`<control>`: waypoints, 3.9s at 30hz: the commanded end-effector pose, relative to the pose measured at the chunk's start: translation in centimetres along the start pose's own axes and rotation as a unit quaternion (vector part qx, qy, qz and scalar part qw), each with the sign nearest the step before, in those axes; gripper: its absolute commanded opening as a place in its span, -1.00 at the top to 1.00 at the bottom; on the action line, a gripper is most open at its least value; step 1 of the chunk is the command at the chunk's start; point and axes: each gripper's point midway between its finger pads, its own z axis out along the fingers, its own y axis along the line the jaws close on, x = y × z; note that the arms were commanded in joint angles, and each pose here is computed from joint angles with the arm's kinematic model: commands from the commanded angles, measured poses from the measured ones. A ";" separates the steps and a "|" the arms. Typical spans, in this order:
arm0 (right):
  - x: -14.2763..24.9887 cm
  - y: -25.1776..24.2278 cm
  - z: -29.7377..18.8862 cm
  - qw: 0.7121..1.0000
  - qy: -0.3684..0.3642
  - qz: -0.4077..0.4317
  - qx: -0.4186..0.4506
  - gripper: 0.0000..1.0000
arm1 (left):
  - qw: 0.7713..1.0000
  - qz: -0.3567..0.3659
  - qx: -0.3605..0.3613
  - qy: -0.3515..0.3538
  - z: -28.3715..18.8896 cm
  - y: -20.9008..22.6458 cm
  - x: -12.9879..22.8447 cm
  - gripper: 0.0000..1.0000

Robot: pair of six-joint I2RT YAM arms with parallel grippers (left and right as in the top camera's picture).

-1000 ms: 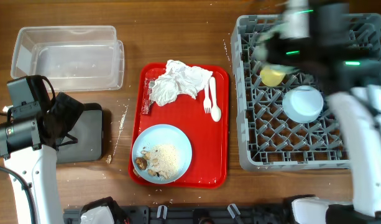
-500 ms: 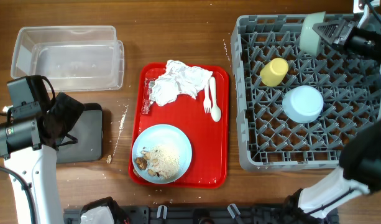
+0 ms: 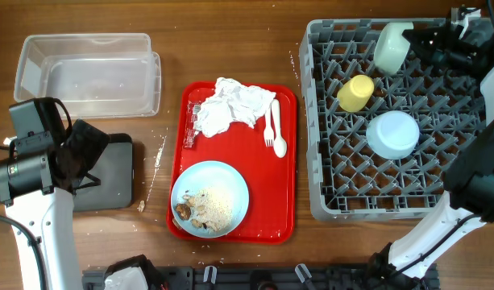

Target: Sort waste into correct bins and load items into the dishwasher rack

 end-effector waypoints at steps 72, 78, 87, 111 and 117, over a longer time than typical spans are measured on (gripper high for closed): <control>4.5 9.3 -10.4 0.757 -0.291 -0.146 0.567 -0.99 | 0.995 -0.013 0.092 0.026 -0.6 -3.5 0.2 -1.00; 4.5 9.2 -10.3 0.757 -0.290 -0.145 0.567 -0.99 | 0.943 0.027 0.284 0.173 -3.9 -10.5 5.8 -0.98; 4.5 9.2 -10.3 0.757 -0.290 -0.145 0.567 -0.99 | 0.907 0.276 0.291 0.130 -8.0 -18.0 9.8 -0.98; 4.5 9.2 -10.3 0.757 -0.290 -0.145 0.567 -0.99 | 0.939 0.297 0.039 0.171 13.0 -27.9 18.9 -0.32; 4.5 9.2 -10.3 0.757 -0.290 -0.145 0.567 -0.99 | 0.952 0.257 0.003 0.164 13.6 -26.9 19.8 -0.16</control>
